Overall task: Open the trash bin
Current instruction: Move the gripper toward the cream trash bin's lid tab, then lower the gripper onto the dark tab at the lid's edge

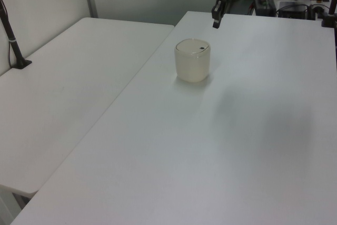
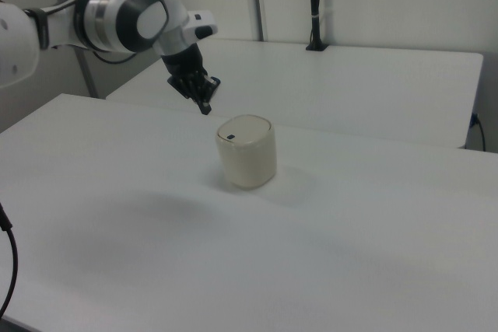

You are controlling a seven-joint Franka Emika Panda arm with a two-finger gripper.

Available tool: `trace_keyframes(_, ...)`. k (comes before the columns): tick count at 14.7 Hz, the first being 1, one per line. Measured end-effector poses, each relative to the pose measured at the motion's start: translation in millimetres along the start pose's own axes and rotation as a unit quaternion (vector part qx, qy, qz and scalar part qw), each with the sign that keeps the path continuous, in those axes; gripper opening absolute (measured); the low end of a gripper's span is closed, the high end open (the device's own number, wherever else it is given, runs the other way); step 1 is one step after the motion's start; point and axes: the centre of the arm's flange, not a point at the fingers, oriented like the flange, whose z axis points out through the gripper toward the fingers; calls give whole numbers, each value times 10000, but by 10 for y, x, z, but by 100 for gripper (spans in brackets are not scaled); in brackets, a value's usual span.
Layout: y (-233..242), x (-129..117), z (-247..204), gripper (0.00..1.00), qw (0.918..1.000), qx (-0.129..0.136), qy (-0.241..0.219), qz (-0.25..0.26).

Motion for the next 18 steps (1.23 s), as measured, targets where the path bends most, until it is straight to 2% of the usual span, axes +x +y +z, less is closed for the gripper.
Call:
trace_keyframes(5, 86, 156, 406, 1, 9998, 19, 170, 74)
trace_keyframes(12, 286, 246, 899, 1, 9992, 16, 283, 300)
trace_keyframes(18, 272, 280, 1050, 1, 9989, 45, 353, 311)
